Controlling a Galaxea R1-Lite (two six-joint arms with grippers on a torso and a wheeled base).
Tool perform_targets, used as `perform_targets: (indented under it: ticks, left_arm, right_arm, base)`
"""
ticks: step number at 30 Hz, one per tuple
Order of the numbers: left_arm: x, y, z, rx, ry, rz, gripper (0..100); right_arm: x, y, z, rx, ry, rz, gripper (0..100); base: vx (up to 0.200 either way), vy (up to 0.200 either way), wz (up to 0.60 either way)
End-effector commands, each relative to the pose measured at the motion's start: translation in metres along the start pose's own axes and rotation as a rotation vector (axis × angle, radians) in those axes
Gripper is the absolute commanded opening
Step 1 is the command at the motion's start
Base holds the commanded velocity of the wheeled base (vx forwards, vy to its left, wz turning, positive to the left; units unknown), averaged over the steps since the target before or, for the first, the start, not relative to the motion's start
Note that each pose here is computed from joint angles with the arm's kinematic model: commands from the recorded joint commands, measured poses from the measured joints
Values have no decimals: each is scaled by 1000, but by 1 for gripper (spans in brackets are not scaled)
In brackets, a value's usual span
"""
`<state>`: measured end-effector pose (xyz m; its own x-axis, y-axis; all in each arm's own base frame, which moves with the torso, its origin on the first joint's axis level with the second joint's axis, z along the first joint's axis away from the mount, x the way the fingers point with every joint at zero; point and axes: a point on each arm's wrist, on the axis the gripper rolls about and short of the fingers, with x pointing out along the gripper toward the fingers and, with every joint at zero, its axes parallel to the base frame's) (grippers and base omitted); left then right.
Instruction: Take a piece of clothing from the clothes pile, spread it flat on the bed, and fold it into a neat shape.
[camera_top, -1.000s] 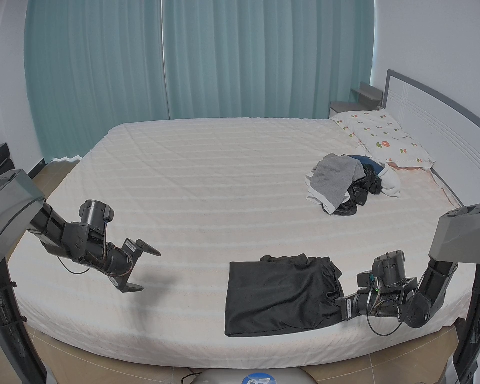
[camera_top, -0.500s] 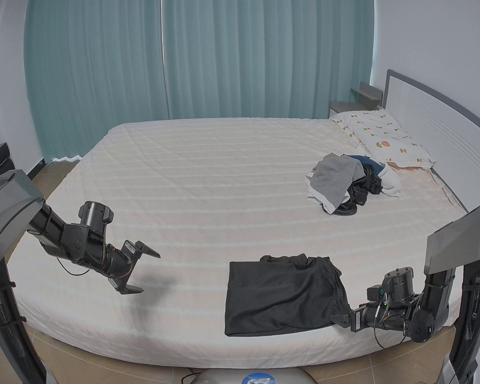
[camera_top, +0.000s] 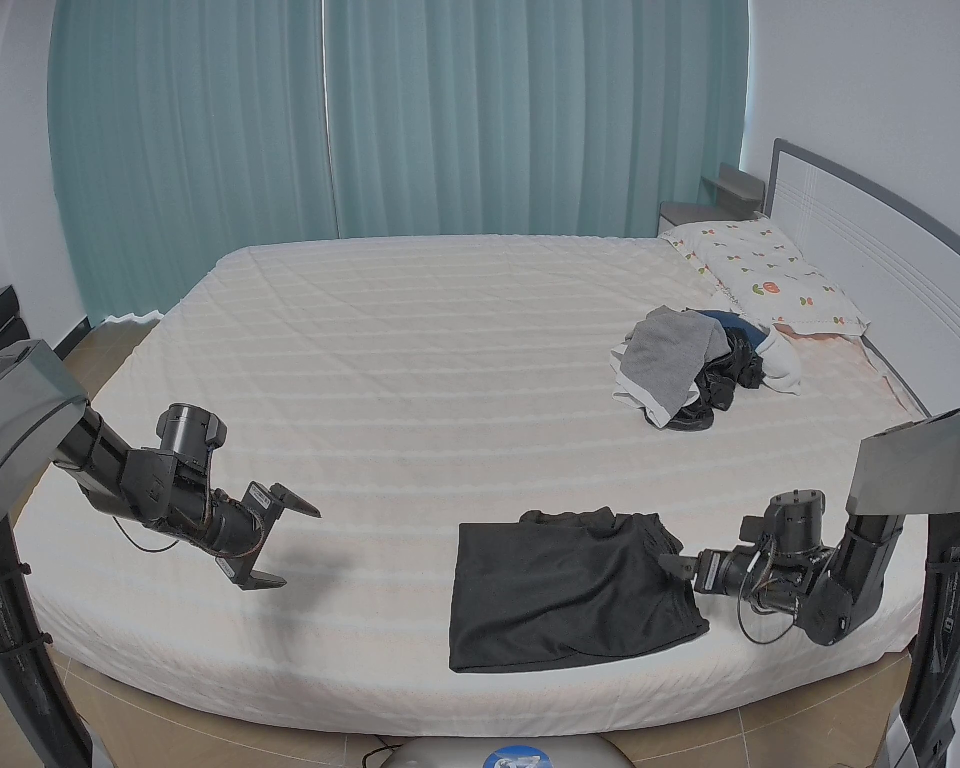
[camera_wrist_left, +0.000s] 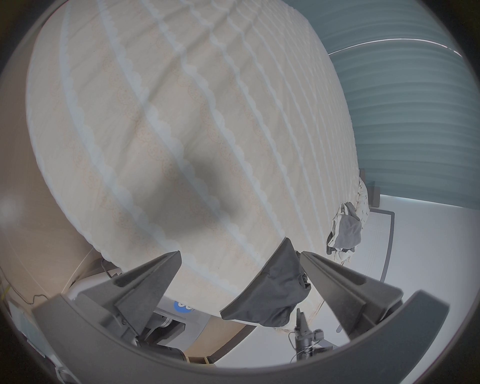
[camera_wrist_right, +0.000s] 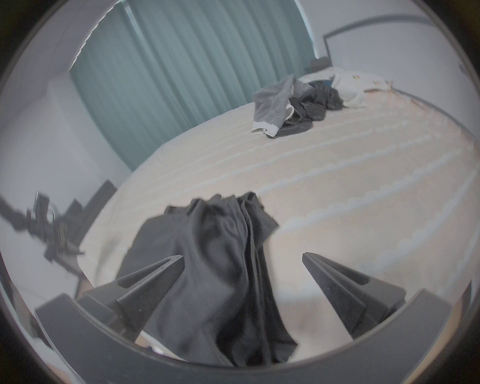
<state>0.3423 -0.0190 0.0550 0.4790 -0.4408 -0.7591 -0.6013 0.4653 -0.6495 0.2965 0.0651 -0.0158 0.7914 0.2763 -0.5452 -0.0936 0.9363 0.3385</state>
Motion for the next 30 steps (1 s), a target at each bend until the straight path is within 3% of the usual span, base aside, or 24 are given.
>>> perform_targets:
  ticks: [1, 8, 22, 23, 26, 30]
  left_arm:
    - [0, 0, 0, 1, 0, -1, 100]
    - [0, 0, 0, 1, 0, -1, 100]
    - [1, 0, 0, 2, 0, 0, 100]
    - [1, 0, 0, 2, 0, 0, 100]
    - [1, 0, 0, 2, 0, 0, 100]
    - [1, 0, 0, 2, 0, 0, 100]
  right_arm:
    - [32, 1, 33, 202, -16, 67, 100]
    - [53, 9, 54, 318, 39, 143, 100]
    - [94, 1, 48, 334, 78, 119, 100]
    - [96, 0, 47, 336, 86, 115, 0]
    - [99, -1, 47, 355, 117, 99, 0]
    - [101, 0, 52, 462, 123, 86, 0]
  base:
    - [0, 0, 0]
    - [0, 0, 0]
    - [0, 0, 0]
    - [0, 0, 0]
    - [0, 0, 0]
    - [0, 0, 0]
